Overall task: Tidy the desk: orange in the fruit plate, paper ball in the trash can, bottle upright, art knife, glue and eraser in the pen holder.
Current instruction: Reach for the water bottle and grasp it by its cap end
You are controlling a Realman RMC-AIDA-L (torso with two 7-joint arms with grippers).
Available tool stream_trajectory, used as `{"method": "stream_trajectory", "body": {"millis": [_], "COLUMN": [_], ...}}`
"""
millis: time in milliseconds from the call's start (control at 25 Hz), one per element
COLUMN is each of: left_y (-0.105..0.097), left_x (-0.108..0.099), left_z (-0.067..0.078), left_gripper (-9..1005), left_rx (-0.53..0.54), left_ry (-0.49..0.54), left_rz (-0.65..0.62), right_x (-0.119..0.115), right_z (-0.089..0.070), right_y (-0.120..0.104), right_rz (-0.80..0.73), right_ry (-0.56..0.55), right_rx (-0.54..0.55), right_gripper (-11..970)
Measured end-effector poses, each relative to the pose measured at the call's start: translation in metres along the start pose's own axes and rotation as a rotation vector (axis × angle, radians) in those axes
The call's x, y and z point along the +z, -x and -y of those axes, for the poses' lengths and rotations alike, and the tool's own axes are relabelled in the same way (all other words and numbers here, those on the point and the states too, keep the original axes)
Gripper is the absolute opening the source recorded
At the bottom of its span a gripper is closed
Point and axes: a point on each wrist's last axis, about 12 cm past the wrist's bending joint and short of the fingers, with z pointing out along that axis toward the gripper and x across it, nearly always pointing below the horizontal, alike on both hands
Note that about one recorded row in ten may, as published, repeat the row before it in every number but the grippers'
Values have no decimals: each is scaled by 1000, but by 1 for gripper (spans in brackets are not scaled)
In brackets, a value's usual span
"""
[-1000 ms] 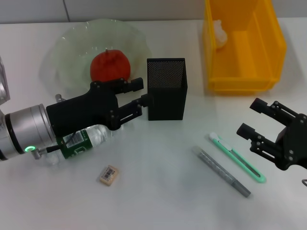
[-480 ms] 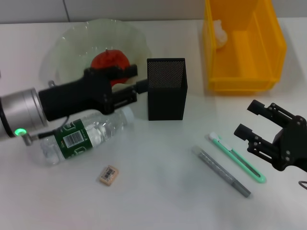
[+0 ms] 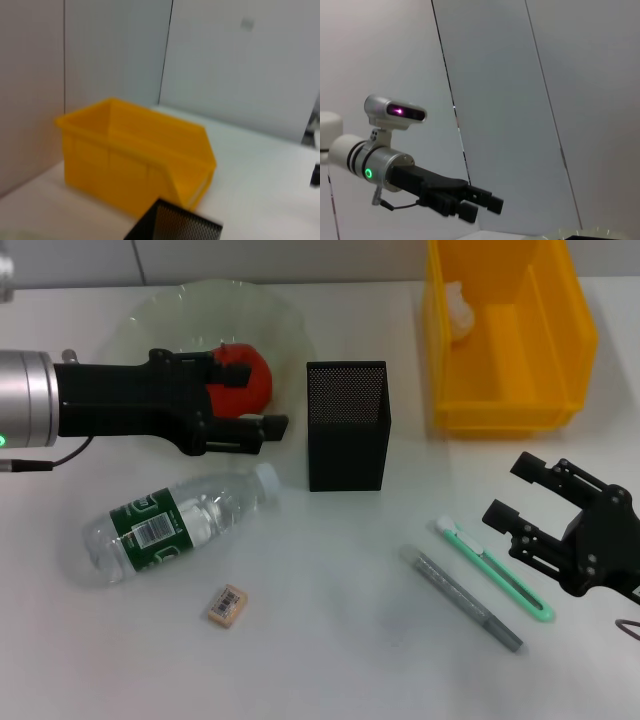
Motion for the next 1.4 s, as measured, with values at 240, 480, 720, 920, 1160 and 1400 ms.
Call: {"method": "stream_trajectory", "body": {"millis": [240,480,720,920,1160,1400], "left_y": [21,33,52,64,66,58], "left_x": [17,46,73,85,95,100], "left_z": [12,25,37,45,43,40], "left_gripper": [822,817,813,812,811,810], "left_rx": [36,84,176,259,293,277], "left_ry": [2,20,67,102,127,113], "left_rz": [-277,-494,-628,-685,-751,-798], "right_x": [2,6,7,5,5,6], "right_z": [1,1,1,-1,-3,-2], "right_y": [-2,-4,-6,-8,-10,-10], "right_rz": [-9,-15,-26,-28,-38,-37], "right_ry": [-8,-3,-3,-11,-15,-13], "right_rx": [6,19,25,38,42,42], "right_gripper": [687,687,687,687,686,686]}}
